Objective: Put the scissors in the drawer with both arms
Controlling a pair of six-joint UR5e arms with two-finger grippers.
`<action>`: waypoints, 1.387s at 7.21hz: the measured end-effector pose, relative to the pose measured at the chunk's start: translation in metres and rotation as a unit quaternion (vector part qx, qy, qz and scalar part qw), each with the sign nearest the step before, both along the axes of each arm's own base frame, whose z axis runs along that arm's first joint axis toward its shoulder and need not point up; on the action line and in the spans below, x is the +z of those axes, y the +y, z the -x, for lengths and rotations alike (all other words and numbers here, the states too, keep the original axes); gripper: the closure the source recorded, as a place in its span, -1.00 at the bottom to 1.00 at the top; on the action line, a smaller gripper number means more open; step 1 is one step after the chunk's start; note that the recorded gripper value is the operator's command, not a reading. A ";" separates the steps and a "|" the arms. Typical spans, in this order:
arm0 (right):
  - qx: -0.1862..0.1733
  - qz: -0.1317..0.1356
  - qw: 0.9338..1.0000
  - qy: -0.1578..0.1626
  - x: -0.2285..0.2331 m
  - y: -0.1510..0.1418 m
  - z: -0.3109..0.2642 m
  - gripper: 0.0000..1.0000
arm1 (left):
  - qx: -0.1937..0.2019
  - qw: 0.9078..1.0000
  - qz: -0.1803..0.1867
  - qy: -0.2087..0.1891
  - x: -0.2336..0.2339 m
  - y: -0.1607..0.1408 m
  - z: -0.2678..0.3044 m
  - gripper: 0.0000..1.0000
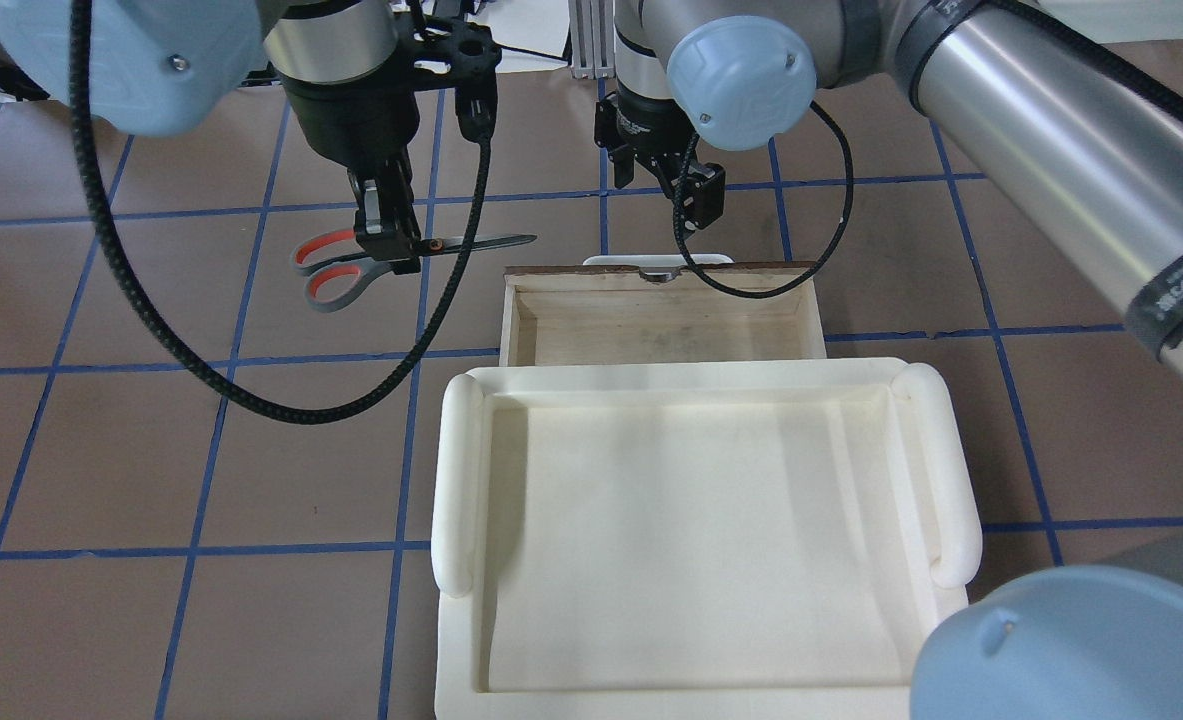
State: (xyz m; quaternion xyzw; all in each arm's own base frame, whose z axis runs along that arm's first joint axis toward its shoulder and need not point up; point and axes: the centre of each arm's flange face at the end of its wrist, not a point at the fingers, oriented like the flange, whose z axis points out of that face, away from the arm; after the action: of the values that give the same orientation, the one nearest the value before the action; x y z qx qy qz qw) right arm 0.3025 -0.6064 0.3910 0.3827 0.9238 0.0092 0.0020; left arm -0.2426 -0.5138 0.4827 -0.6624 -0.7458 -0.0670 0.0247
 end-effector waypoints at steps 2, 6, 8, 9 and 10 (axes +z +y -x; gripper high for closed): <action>0.137 0.025 0.990 -0.003 0.038 0.002 0.036 -1.00 | -0.005 1.000 -0.004 0.005 -0.017 -0.003 0.027 0.85; 0.340 0.036 0.940 0.016 0.099 0.032 0.100 -1.00 | -0.028 0.999 -0.018 0.031 -0.064 0.003 0.107 0.89; 0.394 0.039 0.917 0.044 0.125 0.052 0.110 -1.00 | -0.040 0.998 -0.023 0.036 -0.099 0.001 0.142 0.94; 0.402 0.040 0.913 0.048 0.131 0.060 0.110 -1.00 | -0.044 0.998 -0.026 0.032 -0.114 0.006 0.163 0.95; 0.405 0.040 0.912 0.047 0.132 0.065 0.110 -1.00 | -0.050 0.998 -0.029 0.029 -0.124 0.013 0.178 0.95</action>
State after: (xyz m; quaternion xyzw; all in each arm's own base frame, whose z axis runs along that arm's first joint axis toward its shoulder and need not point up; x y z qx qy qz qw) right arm 0.1923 -0.5410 0.5226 -0.0249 0.9982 -0.0456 -0.0303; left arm -0.4203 -0.5007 0.3582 -0.6998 -0.7081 -0.0707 0.0626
